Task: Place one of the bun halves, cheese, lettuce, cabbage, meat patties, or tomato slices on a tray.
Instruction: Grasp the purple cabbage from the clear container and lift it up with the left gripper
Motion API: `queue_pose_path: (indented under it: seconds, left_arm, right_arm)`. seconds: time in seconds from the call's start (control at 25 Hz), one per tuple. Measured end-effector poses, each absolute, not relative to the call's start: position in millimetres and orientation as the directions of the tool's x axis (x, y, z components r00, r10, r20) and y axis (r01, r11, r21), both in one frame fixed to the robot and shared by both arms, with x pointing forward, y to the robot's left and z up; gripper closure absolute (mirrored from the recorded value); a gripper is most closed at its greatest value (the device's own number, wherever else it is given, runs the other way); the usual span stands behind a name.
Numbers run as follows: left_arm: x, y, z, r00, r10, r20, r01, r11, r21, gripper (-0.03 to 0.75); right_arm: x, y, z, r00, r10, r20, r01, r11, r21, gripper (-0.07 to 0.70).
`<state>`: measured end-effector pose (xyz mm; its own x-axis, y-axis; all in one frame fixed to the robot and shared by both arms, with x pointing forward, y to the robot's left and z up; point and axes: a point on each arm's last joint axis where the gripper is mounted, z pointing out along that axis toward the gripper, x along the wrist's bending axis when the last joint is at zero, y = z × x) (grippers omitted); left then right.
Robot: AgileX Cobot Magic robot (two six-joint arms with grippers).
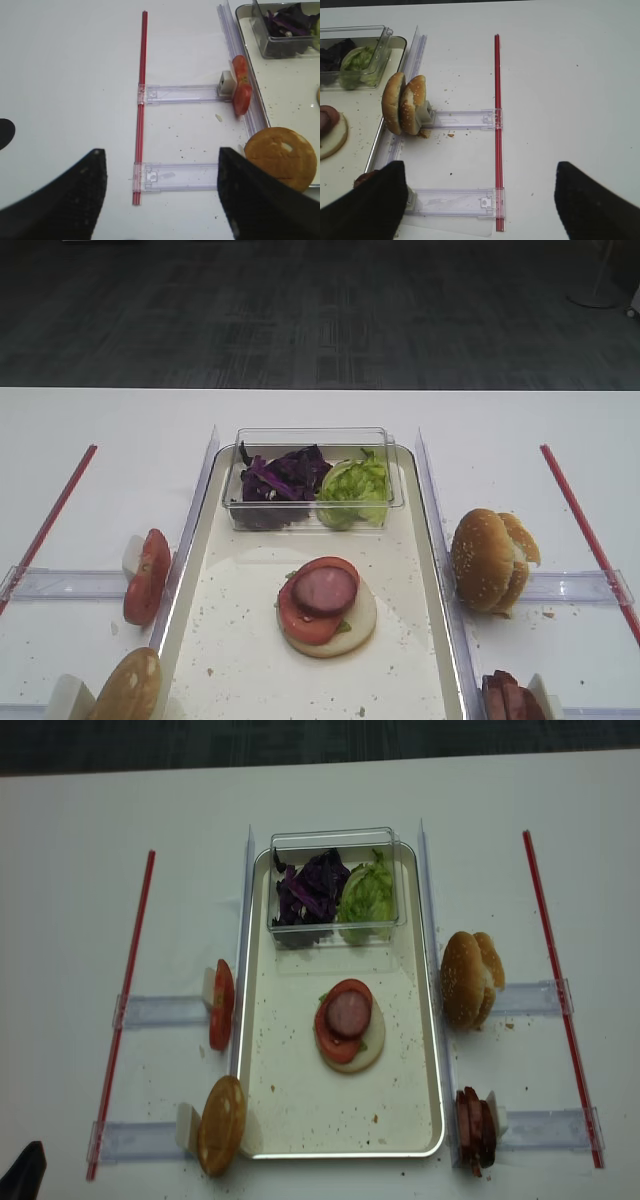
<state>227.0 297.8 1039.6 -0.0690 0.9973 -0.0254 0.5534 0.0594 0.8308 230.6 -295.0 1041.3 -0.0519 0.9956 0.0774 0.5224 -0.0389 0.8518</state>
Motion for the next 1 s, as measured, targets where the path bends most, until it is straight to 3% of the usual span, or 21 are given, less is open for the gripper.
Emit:
queue_pose_path:
  seconds: [0.88, 1.0]
  left_arm:
    - [227, 298, 1040, -0.080, 0.996, -0.044, 0.552, 0.081, 0.830, 0.278]
    - [238, 299, 1040, -0.085, 0.995, -0.047, 0.620, 0.090, 0.780, 0.278]
  right_arm:
    - [231, -295, 1041, -0.053, 0.996, 0.076, 0.522, -0.037, 0.852, 0.015]
    - [231, -295, 1041, -0.053, 0.996, 0.076, 0.522, -0.037, 0.852, 0.015]
